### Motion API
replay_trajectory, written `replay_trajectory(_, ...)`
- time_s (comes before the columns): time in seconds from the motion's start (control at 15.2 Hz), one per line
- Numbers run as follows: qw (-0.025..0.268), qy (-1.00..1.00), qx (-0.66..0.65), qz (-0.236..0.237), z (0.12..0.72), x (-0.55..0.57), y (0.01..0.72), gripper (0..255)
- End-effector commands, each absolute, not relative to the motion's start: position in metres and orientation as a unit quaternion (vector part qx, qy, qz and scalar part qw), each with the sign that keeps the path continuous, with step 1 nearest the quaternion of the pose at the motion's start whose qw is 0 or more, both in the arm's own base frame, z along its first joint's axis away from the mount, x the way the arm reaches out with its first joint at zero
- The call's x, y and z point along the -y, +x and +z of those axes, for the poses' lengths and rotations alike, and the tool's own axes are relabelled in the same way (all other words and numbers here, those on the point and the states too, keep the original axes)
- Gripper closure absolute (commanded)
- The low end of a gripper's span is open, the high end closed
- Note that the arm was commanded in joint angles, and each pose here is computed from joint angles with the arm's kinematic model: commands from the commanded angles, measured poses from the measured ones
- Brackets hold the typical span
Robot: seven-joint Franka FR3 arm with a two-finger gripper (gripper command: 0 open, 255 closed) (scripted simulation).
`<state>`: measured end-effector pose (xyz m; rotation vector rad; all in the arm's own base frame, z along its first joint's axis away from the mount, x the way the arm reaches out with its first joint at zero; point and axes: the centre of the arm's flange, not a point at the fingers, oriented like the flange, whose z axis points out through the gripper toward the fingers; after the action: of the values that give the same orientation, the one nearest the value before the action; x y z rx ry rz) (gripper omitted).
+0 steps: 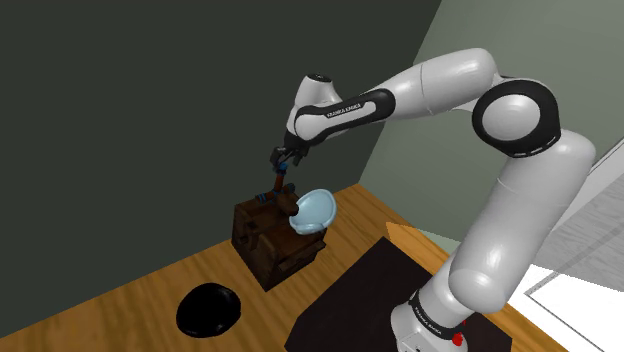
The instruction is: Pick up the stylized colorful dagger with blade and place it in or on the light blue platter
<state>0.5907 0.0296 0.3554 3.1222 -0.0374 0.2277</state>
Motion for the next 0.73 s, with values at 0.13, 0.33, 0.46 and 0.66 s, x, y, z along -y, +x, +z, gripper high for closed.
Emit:
replay_trajectory(0.13,0.005,0.997,0.012,0.074,0.335,-0.029,0.595,0)
replay_trajectory(0.33,0.005,0.997,0.012,0.074,0.321,-0.029,0.597,0)
replay_trajectory(0.46,0.005,0.997,0.012,0.074,0.321,-0.029,0.597,0)
replay_trajectory(0.66,0.005,0.997,0.012,0.074,0.321,-0.029,0.597,0)
